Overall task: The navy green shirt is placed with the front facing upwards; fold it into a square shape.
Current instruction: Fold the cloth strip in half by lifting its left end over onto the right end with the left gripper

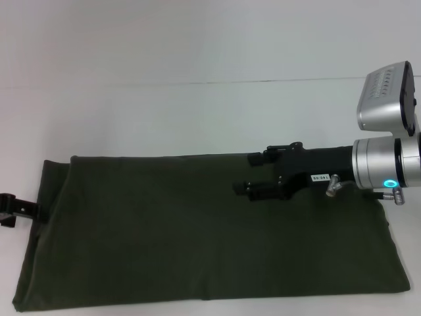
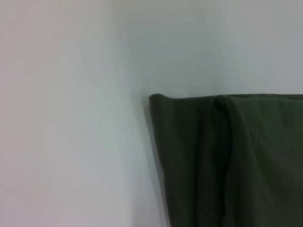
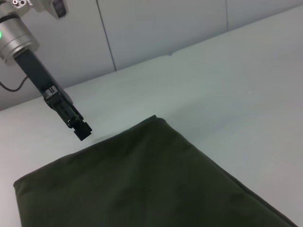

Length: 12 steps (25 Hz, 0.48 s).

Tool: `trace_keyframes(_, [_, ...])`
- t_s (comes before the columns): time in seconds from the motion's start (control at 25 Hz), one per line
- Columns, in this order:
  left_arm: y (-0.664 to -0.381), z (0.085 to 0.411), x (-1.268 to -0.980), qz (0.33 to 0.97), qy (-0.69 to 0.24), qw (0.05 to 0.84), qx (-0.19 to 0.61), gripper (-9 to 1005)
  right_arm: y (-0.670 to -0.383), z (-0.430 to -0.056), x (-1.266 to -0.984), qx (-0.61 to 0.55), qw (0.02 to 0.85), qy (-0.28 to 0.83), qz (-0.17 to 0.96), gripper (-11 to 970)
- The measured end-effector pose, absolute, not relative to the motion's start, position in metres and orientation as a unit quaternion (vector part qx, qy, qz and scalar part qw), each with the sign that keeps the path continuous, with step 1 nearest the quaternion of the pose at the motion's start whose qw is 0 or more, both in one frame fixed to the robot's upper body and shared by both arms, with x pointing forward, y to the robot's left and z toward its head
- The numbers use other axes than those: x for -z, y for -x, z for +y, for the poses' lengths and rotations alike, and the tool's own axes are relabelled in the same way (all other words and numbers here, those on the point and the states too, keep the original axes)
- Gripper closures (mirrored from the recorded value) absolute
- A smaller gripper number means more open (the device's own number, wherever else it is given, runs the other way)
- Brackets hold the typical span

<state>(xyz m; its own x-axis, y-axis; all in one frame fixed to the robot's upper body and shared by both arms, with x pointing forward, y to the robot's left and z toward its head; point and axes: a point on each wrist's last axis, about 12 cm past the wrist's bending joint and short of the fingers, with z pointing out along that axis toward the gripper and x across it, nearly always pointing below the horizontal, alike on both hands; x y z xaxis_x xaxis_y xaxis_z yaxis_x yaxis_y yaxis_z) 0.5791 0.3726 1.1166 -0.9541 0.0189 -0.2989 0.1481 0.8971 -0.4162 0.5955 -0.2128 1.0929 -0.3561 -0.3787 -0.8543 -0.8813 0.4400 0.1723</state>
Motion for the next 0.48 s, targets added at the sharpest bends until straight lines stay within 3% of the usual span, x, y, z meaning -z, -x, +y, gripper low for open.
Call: trace_keyframes(0.48, [-0.5762,0.3676,-1.1082,0.963,-0.050,0.132,0.230,163,-0.5947,-0.2090,-1.0919,-0.331,0.373,0.416,0.761,163])
